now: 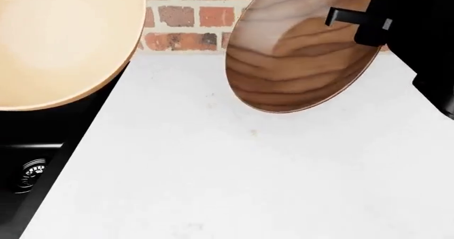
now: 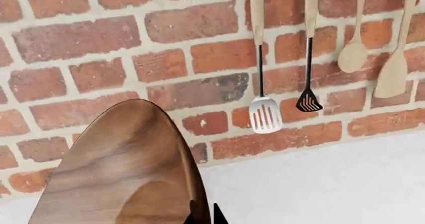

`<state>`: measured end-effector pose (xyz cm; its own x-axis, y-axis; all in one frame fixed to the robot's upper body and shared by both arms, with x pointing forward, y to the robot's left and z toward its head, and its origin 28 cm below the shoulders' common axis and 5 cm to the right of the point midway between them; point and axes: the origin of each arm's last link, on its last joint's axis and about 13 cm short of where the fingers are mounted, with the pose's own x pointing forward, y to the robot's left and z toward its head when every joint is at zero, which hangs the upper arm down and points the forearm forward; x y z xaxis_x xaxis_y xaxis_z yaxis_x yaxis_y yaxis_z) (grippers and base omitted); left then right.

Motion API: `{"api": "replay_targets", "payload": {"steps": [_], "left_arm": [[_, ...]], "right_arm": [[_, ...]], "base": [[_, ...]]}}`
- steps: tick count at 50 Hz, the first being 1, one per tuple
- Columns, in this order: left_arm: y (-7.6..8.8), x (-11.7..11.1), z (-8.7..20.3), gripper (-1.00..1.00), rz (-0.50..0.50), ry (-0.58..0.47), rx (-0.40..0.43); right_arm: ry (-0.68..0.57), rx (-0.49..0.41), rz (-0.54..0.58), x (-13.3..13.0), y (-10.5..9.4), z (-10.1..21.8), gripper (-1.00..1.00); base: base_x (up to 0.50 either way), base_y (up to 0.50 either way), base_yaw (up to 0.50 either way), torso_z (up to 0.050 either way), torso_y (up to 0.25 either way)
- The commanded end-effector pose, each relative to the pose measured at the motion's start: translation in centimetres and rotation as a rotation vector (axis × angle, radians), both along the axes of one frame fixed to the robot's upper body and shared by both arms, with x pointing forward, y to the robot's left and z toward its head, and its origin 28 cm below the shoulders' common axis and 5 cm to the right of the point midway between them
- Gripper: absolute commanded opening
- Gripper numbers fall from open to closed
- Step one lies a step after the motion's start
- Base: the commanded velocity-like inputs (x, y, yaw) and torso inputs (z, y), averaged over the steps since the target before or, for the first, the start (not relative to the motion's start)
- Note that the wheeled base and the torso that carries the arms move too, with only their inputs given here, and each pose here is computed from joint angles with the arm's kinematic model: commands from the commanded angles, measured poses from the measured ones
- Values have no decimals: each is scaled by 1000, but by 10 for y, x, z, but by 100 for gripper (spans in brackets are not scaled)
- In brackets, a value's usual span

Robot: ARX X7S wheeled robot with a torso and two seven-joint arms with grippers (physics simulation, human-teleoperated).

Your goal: Stack the bowls in the sink.

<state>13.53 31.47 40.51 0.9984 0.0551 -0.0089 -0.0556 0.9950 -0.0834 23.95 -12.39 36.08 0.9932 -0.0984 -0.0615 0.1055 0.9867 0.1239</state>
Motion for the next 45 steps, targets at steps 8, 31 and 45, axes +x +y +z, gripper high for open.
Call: {"api": "replay_targets", "payload": {"steps": [8, 31, 45], "left_arm": [[2, -2, 1, -100, 11, -23, -4], [3, -4, 2, -100, 23, -29, -2], [3, -3, 2, -100, 22, -30, 3]], "right_arm": [[-57, -48, -46, -22, -9, 12, -100], [-84, -161, -92, -28, -18, 1, -100], [-94, -186, -102, -30, -21, -6, -100]], "base": [[-500, 0, 0, 0, 0], [-395, 253, 0, 0, 0], [-21, 500, 0, 0, 0]]}}
